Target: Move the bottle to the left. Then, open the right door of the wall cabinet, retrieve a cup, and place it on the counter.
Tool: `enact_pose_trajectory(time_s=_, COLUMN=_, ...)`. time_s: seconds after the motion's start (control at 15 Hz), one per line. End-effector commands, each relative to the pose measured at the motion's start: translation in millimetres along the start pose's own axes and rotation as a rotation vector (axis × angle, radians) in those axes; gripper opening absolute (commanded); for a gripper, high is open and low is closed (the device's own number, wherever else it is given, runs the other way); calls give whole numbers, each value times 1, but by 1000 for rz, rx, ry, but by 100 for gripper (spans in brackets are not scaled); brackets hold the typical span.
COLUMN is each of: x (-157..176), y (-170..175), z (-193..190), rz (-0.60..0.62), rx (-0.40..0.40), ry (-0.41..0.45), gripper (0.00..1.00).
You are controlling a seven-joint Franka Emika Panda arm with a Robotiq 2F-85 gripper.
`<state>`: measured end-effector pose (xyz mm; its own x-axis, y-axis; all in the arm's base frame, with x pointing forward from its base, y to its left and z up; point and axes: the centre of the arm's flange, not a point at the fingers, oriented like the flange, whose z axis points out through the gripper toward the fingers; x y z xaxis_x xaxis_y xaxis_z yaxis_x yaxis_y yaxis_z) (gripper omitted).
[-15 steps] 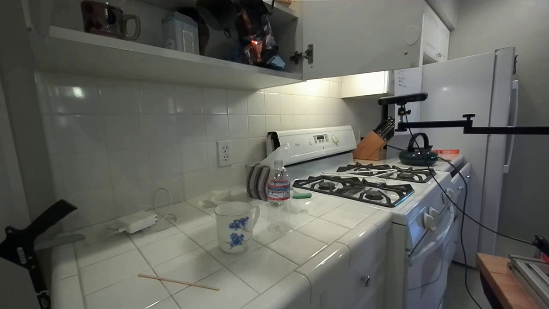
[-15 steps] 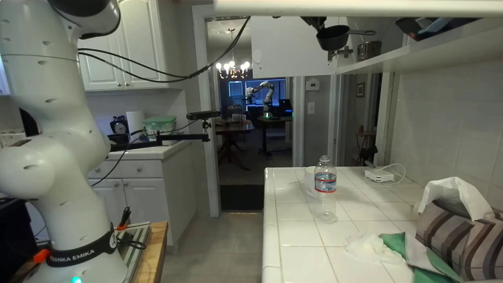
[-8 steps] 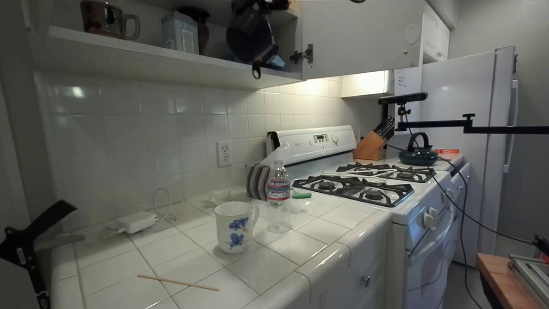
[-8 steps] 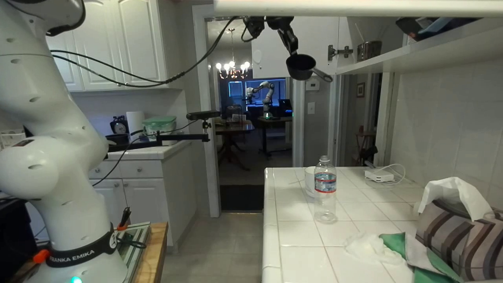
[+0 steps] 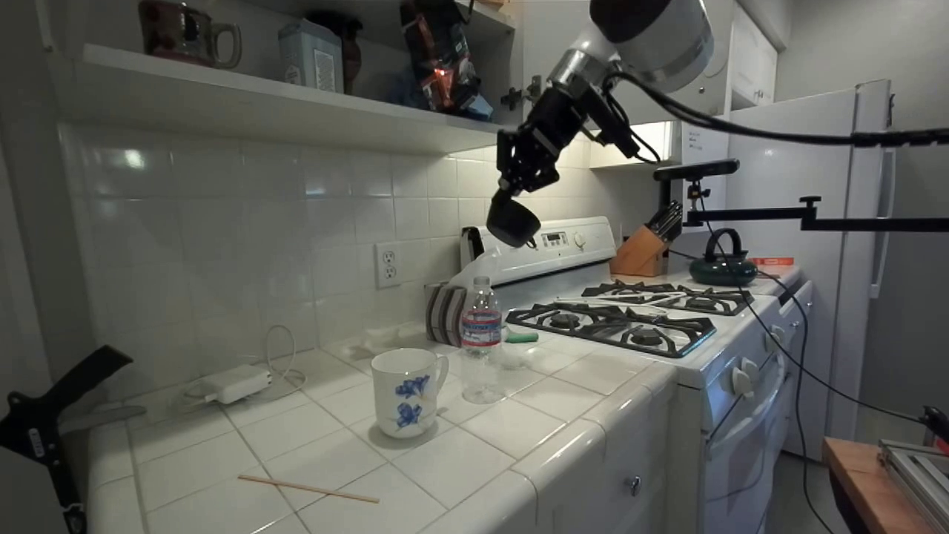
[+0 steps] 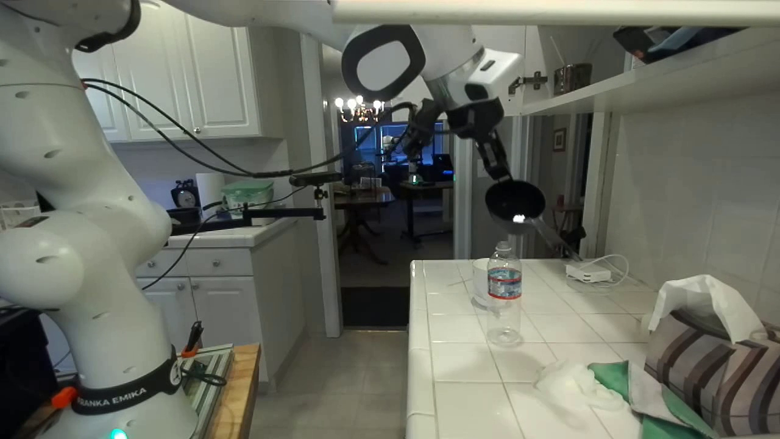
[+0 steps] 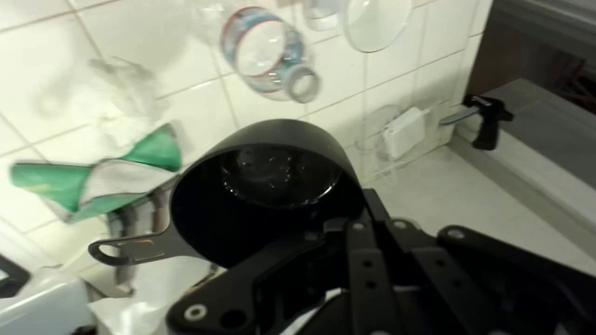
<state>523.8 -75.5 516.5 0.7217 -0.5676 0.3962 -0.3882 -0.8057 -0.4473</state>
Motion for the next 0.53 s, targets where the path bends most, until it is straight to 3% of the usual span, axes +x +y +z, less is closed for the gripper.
enact_pose_trajectory(time_s=0.0, x=6, y=83, z=6, rz=93, rx=-86, ry=29, gripper=1)
enact_pose_trajectory(time_s=0.13, x=7, y=112, z=11, rz=125, rx=-129, ry=-21, gripper=1)
enact_pose_trajectory(time_s=0.27, x=10, y=118, z=21, rz=80, rx=-163, ry=-93, gripper=1)
enact_pose_trajectory(time_s=0.47, x=2, y=111, z=46, rz=-25, rx=-302, ry=-129, gripper=1)
